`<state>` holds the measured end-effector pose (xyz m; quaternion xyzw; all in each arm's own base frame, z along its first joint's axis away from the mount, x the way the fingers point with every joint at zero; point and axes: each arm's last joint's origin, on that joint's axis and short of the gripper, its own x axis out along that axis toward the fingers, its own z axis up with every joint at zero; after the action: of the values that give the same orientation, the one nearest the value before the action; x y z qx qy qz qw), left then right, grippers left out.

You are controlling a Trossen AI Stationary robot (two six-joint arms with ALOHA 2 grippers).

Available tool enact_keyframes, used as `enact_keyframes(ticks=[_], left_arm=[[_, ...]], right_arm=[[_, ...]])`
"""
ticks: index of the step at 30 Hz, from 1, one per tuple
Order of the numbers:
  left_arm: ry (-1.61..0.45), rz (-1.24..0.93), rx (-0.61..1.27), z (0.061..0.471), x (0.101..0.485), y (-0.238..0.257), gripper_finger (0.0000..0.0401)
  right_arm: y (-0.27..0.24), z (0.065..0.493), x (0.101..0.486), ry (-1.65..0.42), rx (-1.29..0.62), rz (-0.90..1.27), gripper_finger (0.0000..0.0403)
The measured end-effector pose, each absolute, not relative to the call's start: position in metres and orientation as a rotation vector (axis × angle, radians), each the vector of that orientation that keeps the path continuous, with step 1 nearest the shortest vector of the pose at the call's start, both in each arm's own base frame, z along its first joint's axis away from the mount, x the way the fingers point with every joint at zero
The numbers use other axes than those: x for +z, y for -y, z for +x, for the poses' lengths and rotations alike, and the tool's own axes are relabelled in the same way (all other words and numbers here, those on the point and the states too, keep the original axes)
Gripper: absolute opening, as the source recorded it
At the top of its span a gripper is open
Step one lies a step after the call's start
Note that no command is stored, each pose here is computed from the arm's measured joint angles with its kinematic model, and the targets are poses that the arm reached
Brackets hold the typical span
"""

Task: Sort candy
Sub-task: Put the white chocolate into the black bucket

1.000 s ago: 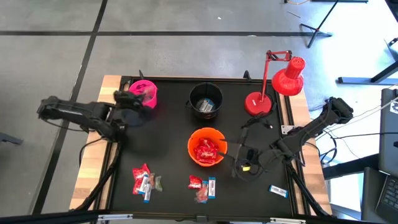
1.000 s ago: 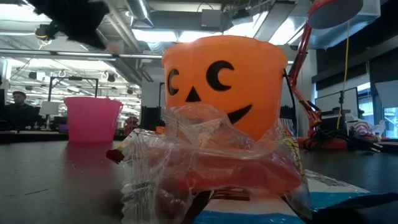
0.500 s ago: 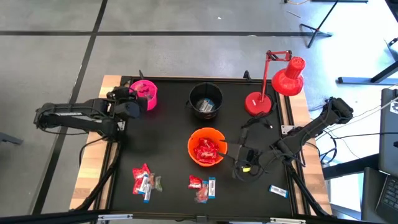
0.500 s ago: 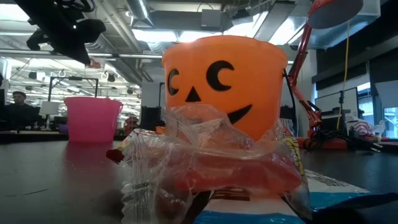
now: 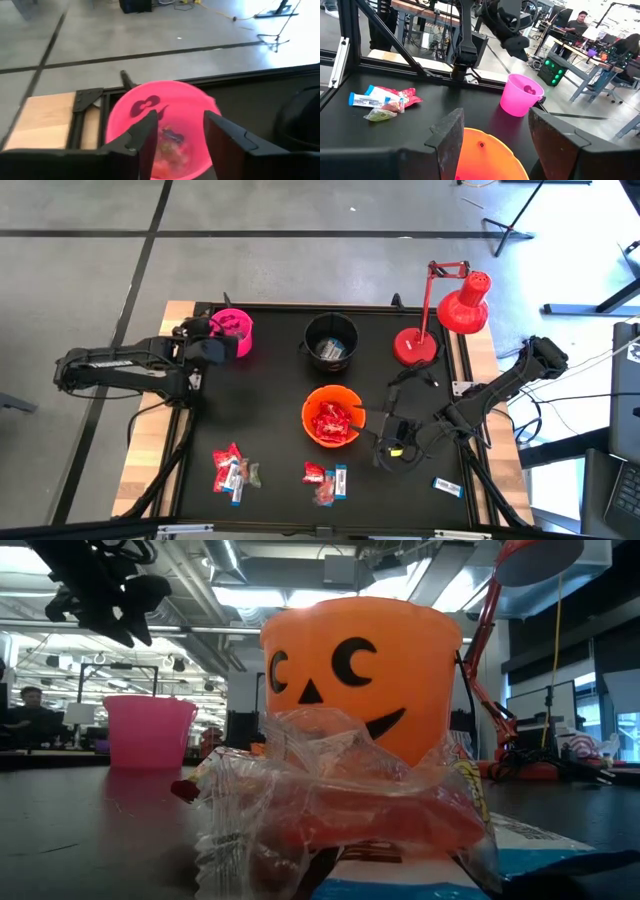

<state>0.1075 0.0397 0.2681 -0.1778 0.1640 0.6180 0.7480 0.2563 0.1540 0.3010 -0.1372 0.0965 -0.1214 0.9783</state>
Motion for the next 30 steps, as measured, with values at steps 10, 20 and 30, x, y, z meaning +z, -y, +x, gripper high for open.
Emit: enact_keyframes(ticks=[10, 20, 30], left_arm=[[-0.237, -0.387, 0.657, 0.15, 0.302, -0.019, 0.0153], [-0.061, -0.267, 0.307, 0.18, 0.323, 0.016, 0.0153], [-0.103, -0.252, 0.222, 0.209, 0.308, 0.038, 0.0153]], right_arm=[[-0.178, 0.235, 0.31, -0.242, -0.095, -0.39, 0.022], [-0.2, 0.204, 0.369, -0.351, 0.052, -0.208, 0.022], [-0.201, 0.202, 0.359, -0.448, 0.12, -0.117, 0.022]])
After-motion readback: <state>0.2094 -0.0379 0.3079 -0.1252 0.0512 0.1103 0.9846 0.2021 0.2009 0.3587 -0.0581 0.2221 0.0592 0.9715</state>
